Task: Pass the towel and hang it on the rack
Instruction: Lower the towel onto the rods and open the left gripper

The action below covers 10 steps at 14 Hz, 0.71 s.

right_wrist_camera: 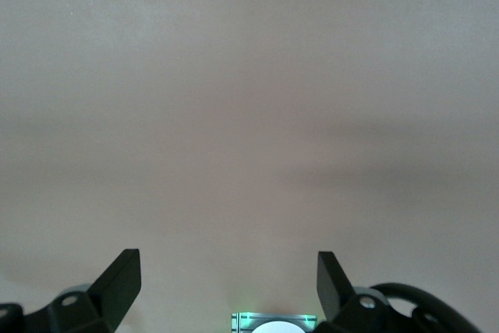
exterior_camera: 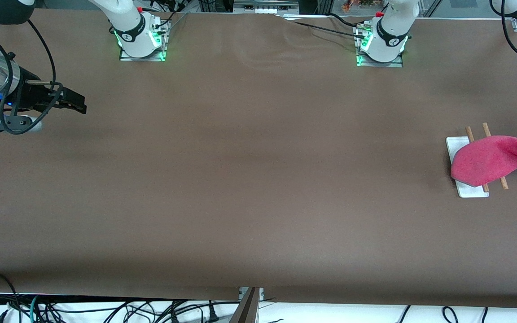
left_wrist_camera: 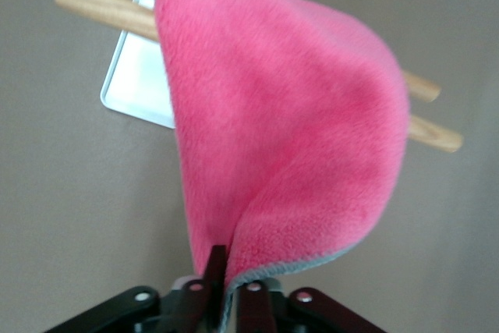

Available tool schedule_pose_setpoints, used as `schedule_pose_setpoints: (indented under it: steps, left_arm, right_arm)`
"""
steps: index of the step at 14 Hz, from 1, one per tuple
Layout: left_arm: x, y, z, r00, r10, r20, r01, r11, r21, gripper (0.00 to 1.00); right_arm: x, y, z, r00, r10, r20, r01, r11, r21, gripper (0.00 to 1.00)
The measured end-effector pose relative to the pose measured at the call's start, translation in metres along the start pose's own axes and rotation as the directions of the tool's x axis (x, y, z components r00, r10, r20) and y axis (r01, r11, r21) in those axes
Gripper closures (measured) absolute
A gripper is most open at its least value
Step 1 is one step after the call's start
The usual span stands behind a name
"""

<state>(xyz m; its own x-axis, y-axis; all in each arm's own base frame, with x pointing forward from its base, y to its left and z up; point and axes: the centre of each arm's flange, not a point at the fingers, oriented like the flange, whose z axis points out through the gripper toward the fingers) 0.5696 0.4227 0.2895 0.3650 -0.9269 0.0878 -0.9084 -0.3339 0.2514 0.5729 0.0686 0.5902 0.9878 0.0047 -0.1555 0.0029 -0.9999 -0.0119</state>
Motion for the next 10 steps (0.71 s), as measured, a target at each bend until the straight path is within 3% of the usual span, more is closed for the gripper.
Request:
schedule_pose_setpoints:
  steps: [4, 8, 10]
  left_arm:
    - [-0.005, -0.005, 0.01, 1.0, -0.005, 0.005, 0.005, 1.0, 0.012, 0.44]
    - [-0.005, -0.01, -0.014, 1.0, -0.002, 0.02, 0.001, 0.998, 0.059, 0.03]
    - [-0.001, -0.01, -0.05, 0.999, 0.0, 0.037, -0.005, 0.992, 0.123, 0.0]
  right_arm:
    - [0.002, 0.001, 0.001, 1.0, 0.002, -0.005, -0.002, 1.0, 0.0, 0.0]
    - [0.003, 0.0, -0.001, 1.0, 0.002, -0.019, -0.001, 1.0, 0.002, 0.0]
    - [0.003, 0.0, -0.001, 1.0, 0.001, -0.019, -0.001, 1.0, 0.001, 0.0]
